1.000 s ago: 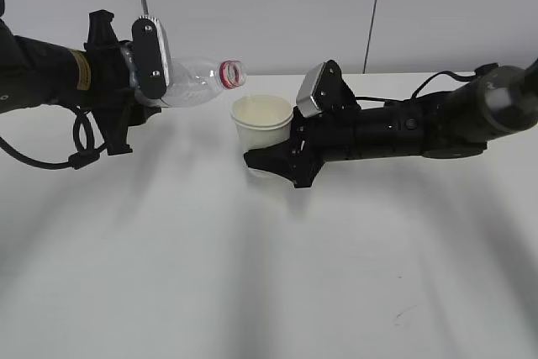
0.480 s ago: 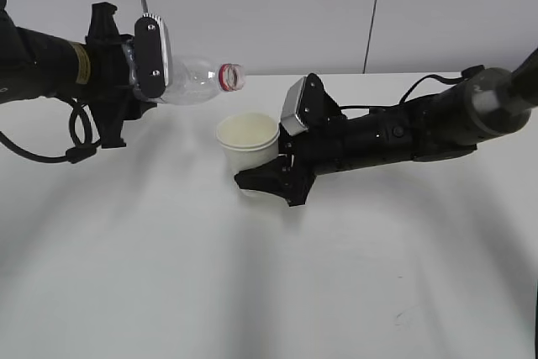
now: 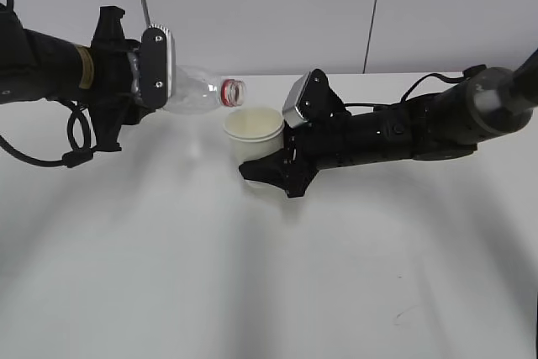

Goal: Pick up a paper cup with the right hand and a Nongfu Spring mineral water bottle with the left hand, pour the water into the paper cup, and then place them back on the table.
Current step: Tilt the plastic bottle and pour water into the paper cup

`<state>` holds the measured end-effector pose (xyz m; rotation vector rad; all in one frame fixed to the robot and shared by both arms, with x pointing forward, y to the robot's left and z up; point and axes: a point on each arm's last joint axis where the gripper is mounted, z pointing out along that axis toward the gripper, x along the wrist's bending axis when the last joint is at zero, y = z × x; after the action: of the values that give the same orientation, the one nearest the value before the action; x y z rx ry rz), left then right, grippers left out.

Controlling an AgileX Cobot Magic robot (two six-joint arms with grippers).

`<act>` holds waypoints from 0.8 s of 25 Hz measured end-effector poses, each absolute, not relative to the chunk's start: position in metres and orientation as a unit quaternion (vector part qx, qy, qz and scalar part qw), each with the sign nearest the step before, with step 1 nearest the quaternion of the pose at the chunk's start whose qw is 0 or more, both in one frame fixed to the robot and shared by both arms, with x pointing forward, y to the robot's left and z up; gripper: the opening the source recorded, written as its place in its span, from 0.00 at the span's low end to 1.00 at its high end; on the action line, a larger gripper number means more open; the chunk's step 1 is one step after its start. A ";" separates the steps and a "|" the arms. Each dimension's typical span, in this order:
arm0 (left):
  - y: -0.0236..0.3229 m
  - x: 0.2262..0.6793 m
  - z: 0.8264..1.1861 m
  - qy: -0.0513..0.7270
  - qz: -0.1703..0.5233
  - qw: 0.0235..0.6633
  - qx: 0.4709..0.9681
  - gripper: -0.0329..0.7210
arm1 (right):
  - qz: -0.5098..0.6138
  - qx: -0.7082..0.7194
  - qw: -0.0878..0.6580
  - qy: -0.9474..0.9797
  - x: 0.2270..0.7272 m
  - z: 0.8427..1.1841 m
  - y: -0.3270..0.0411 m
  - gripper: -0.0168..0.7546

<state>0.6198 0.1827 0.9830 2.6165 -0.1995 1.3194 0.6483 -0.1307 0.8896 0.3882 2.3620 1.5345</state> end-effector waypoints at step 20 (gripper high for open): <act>0.184 0.618 0.980 -0.084 0.437 0.057 0.894 0.56 | 0.531 0.117 0.123 0.830 0.643 0.888 -0.129 0.66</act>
<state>0.6177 0.1837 0.9801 2.7098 -0.2560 1.3244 0.6428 -0.1293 0.8879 0.3399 2.4212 1.5505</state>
